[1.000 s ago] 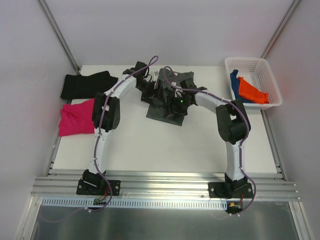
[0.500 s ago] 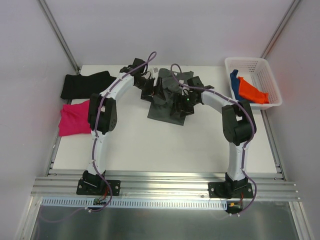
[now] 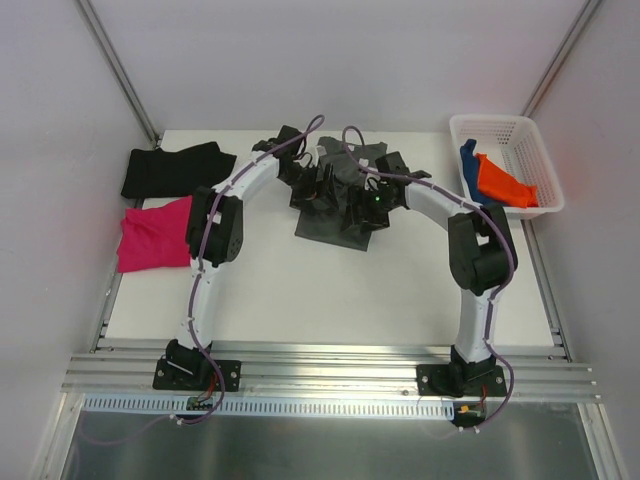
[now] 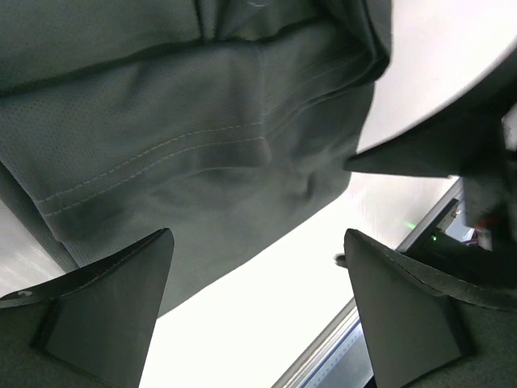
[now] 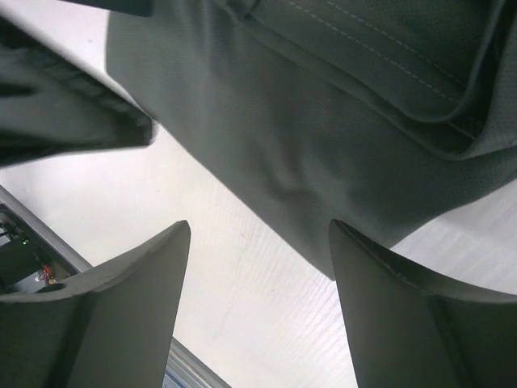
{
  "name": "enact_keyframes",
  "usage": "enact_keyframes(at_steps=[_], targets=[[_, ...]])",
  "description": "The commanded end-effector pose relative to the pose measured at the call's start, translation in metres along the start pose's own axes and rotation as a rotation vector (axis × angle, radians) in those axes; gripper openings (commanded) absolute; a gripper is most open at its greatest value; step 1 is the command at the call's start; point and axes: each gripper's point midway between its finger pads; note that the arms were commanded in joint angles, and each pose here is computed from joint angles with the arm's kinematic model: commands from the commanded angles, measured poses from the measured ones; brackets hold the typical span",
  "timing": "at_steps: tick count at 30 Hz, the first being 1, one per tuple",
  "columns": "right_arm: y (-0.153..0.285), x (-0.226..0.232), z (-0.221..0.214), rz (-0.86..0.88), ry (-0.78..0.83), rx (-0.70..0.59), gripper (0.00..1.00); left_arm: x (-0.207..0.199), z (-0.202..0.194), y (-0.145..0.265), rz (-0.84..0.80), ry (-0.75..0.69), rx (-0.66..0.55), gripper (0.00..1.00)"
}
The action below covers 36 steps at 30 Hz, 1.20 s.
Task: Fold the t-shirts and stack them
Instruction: Fold the folded rectangular tshirt in 1/3 of the way
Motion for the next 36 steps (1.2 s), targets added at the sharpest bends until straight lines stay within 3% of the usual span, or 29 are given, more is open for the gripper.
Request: enact_keyframes(at_steps=[1, 17, 21, 28, 31, 36], targets=[[0.036, 0.028, 0.010, 0.051, 0.044, -0.080, 0.73, -0.010, 0.007, -0.001, -0.030, -0.008, -0.009, 0.87], [0.022, 0.026, -0.014, 0.057, 0.016, -0.019, 0.73, -0.002, 0.042, -0.017, 0.002, -0.079, -0.086, 0.87], [0.022, 0.024, -0.018, 0.052, 0.017, -0.018, 0.73, -0.009, 0.067, -0.008, 0.015, -0.128, -0.162, 0.87], [0.026, 0.023, -0.024, 0.033, 0.037, -0.022, 0.73, 0.019, 0.123, 0.000, 0.152, -0.253, -0.341, 0.87], [0.031, 0.023, -0.024, 0.027, 0.071, -0.033, 0.74, 0.020, 0.140, 0.023, 0.184, -0.278, -0.402, 0.87], [0.040, 0.028, -0.021, 0.029, 0.095, -0.060, 0.74, 0.007, 0.089, 0.033, 0.055, -0.119, -0.282, 0.82]])
Point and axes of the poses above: each gripper's point midway between its finger pads, its own y axis back along the fingers, its own x axis along the line the jaws close on, z = x × y, and after that the axes turned 11 degrees about -y, right-handed
